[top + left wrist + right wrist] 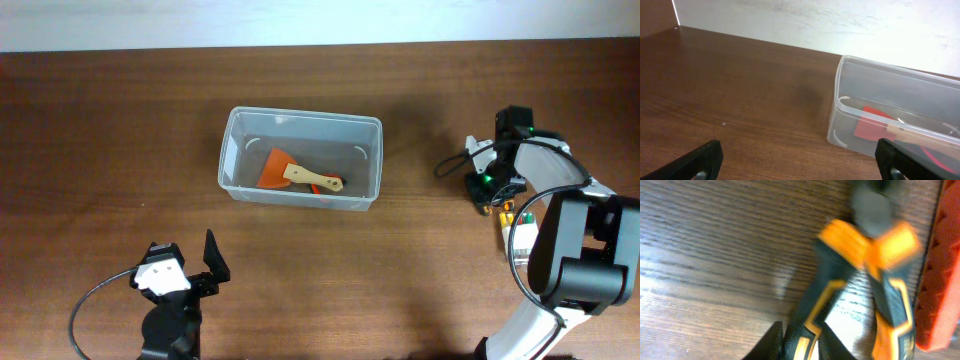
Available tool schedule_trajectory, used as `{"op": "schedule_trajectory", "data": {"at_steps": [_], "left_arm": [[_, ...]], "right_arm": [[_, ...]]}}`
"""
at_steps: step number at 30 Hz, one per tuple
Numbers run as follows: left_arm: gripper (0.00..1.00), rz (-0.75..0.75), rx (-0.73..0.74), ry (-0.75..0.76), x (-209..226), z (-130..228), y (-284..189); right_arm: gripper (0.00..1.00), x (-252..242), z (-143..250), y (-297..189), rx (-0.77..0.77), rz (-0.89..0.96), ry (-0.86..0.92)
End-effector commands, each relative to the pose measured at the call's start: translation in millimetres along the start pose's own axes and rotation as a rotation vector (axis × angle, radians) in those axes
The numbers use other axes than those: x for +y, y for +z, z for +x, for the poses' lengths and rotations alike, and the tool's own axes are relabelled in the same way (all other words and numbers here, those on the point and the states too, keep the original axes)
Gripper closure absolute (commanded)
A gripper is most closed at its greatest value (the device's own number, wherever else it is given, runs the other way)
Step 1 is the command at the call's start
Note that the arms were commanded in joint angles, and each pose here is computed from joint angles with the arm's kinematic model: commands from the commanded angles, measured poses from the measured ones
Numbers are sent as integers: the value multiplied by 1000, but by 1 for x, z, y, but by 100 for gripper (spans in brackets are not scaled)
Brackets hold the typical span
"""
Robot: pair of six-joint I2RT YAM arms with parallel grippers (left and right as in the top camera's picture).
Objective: Pack container
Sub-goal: 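Grasp the INGCO pliers handles with the right gripper and lift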
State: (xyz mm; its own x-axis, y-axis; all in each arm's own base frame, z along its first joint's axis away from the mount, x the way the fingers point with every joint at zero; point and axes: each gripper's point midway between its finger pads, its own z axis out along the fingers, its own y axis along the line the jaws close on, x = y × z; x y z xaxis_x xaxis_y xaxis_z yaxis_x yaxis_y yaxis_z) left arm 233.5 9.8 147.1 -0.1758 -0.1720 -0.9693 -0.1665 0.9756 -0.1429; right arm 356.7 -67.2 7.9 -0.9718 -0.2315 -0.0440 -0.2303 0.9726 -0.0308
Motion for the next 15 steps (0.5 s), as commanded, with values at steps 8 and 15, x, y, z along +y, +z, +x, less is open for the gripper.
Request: {"op": "schedule_trajectory", "data": {"at_steps": [8,15], "left_arm": [[1,1,-2,9,0,0,0],[1,1,-2,9,0,0,0]], "right_arm": [[86,-20,-74,-102,-232,69,16],[86,36,-138,-215,-492,13,-137]]}}
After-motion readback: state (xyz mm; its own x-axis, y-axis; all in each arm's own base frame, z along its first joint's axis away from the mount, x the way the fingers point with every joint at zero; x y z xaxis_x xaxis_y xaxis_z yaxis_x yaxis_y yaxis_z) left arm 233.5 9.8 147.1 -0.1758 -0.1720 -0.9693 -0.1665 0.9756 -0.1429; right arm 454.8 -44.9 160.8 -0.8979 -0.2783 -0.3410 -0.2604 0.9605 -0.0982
